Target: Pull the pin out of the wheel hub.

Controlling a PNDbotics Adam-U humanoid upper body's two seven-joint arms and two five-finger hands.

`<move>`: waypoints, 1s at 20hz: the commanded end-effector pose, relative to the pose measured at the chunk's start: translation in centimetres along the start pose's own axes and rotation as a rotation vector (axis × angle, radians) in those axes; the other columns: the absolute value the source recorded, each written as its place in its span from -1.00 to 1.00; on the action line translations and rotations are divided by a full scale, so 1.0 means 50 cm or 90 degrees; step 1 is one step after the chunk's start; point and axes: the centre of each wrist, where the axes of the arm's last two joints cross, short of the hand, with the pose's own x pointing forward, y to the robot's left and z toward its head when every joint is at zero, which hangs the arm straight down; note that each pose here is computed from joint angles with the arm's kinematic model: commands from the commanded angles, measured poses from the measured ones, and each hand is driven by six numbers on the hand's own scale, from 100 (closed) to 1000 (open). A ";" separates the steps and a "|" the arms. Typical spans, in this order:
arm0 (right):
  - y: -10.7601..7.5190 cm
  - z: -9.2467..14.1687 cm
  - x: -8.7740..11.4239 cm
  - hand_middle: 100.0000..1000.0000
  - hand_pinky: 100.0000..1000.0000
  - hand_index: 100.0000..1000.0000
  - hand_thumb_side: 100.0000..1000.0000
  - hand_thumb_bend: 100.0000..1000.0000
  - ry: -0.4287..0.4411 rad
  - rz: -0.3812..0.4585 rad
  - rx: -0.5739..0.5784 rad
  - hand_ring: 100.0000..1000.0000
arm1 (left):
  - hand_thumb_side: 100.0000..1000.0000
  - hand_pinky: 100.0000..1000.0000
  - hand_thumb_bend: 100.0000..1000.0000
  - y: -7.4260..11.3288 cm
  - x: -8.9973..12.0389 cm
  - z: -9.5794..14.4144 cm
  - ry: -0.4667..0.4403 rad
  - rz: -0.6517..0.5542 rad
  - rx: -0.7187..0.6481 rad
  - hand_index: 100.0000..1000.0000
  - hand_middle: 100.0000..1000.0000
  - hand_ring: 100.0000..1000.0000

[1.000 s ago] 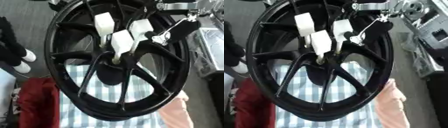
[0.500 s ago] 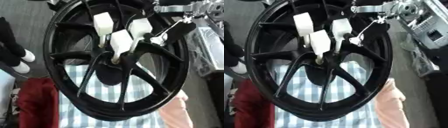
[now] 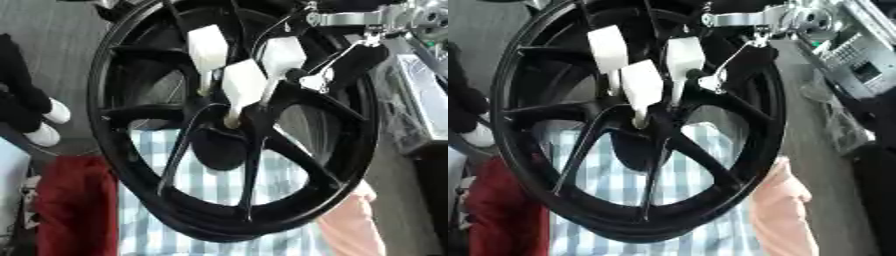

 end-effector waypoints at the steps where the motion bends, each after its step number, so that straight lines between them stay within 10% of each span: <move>1: -0.013 0.009 -0.001 -0.07 0.73 0.48 -0.49 -1.00 0.005 -0.003 -0.019 0.53 | 0.50 0.56 -0.86 0.009 0.026 -0.009 -0.023 -0.016 0.001 0.44 0.32 0.39; 20: -0.009 0.011 -0.005 -0.59 0.37 -0.28 -0.75 -1.00 0.024 -0.055 -0.059 0.02 | 0.50 0.57 -0.88 0.008 0.026 -0.009 -0.019 -0.021 -0.005 0.43 0.32 0.40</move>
